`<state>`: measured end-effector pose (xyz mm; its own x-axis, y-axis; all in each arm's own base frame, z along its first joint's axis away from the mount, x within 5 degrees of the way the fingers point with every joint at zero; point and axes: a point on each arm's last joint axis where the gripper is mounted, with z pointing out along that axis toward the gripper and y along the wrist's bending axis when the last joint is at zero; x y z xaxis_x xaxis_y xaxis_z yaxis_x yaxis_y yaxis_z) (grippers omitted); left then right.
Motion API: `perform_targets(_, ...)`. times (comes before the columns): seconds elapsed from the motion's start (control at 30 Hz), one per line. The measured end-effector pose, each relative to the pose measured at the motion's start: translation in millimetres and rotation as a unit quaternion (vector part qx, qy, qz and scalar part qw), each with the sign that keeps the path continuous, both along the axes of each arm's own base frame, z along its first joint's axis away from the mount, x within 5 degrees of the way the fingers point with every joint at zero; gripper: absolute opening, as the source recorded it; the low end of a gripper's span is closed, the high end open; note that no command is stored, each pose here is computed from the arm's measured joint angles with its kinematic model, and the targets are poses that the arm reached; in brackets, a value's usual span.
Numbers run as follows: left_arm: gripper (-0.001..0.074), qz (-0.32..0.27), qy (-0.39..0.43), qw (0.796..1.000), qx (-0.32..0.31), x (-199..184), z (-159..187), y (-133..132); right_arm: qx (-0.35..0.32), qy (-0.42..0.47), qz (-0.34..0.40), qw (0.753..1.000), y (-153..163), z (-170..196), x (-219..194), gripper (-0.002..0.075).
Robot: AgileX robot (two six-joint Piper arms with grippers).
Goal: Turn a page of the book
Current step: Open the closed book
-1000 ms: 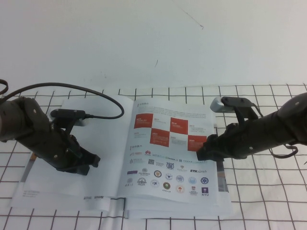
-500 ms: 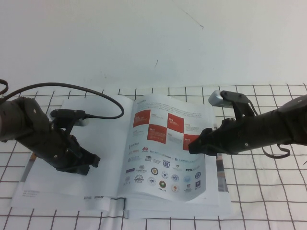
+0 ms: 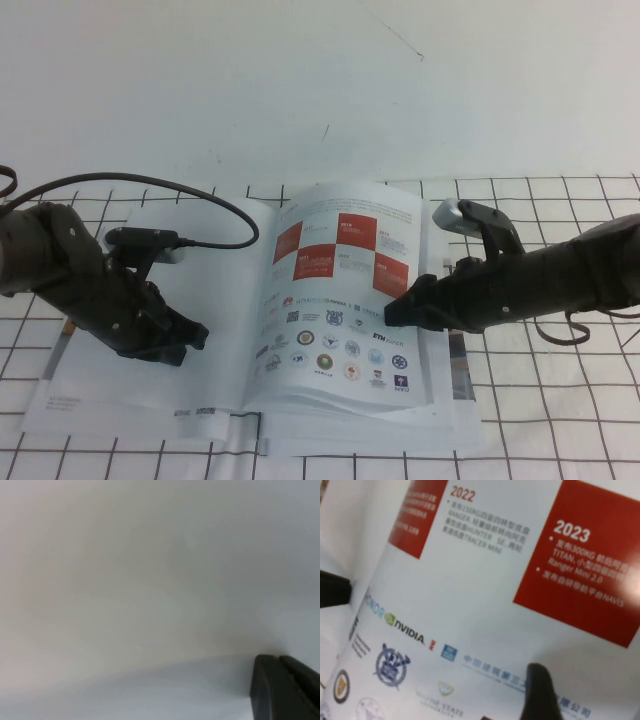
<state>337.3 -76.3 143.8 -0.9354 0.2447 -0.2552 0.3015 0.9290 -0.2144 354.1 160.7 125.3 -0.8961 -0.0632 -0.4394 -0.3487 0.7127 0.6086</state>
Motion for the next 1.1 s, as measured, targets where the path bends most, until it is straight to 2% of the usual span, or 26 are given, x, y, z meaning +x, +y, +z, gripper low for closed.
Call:
perform_targets(0.37, -0.0003, -0.004, -0.002, 1.0, 0.001, 0.0, 0.2, 0.0, 0.153, -0.063, 0.077, 0.983, 19.9, 19.3, -3.7, 0.0421)
perform_targets(0.87, -0.0002, -0.004, -0.003, 1.0, -0.003, 0.0, 1.0, -0.5, 0.223, -0.107, 0.133, 0.96, 33.5, 52.6, 5.2, 0.0418)
perform_targets(1.1, -0.0002, -0.005, -0.003, 1.0, -0.002, 0.0, 1.0, -0.5, 0.232, -0.138, 0.162, 0.949, 56.8, 72.8, 8.3, 0.0417)
